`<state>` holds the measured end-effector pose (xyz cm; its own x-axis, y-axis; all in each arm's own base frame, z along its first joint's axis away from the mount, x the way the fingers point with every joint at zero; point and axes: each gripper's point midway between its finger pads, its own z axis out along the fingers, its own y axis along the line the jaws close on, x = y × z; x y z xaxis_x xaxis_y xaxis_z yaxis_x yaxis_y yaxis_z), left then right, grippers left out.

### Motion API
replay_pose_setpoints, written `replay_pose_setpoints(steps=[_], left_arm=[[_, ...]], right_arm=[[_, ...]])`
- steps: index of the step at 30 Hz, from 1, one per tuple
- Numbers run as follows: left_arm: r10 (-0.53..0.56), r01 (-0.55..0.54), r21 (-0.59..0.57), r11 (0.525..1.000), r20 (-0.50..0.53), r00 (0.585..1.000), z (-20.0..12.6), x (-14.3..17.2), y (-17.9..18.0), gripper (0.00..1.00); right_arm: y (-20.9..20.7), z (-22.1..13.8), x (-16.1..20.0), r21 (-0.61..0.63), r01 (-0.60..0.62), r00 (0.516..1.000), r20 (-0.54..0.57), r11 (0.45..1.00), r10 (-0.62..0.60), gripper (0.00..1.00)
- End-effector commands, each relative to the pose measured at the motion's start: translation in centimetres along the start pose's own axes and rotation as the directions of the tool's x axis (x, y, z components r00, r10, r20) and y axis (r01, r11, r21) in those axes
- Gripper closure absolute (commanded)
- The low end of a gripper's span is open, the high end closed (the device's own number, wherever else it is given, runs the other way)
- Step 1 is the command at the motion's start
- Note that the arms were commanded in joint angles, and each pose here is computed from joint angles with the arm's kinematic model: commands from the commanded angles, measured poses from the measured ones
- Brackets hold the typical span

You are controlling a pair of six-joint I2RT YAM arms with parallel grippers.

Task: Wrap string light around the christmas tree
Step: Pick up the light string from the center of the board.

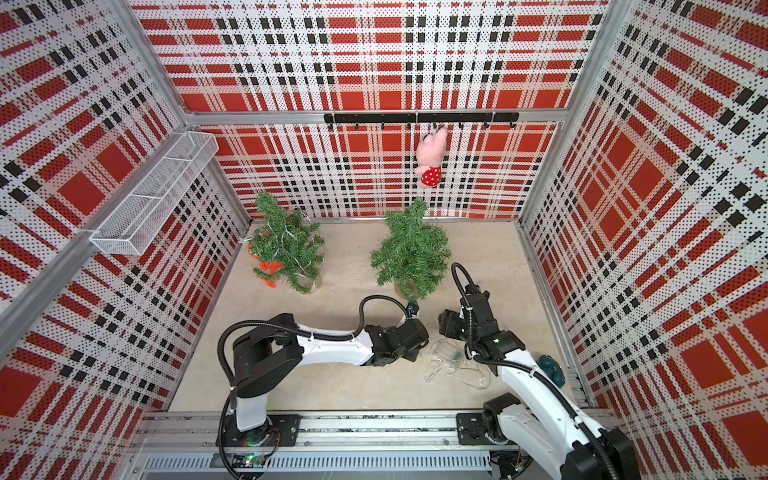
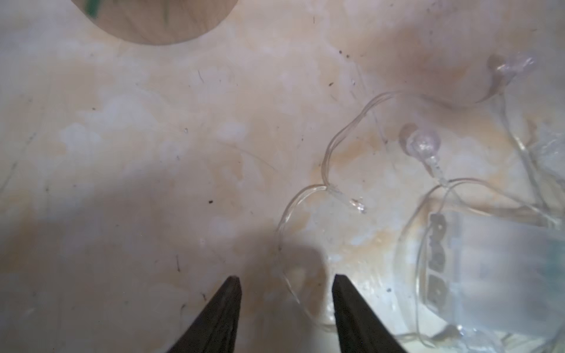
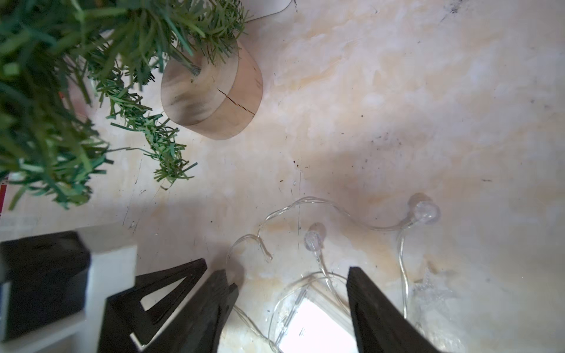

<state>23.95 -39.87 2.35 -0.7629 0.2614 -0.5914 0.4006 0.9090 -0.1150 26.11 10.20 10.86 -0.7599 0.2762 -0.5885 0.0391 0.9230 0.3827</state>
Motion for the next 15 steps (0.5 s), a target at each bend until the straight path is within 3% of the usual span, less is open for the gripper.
replay_pose_setpoints(steps=[1,12,15], left_arm=[[-0.043,0.041,0.051,0.998,0.027,0.999,0.3,-1.9,-1.3,0.49],[0.037,-0.050,-0.087,0.995,-0.146,0.989,2.3,4.3,1.4,0.82],[0.053,-0.077,-0.147,0.986,-0.165,0.985,2.4,4.6,3.2,0.93]], right_arm=[[-0.3,0.3,0.4,0.011,-0.005,1.000,-0.001,1.000,0.005,0.34],[-0.1,0.0,-0.5,0.012,-0.007,1.000,0.026,1.000,0.006,0.34],[0.2,0.0,-0.8,0.007,0.001,1.000,0.023,1.000,-0.001,0.34]])
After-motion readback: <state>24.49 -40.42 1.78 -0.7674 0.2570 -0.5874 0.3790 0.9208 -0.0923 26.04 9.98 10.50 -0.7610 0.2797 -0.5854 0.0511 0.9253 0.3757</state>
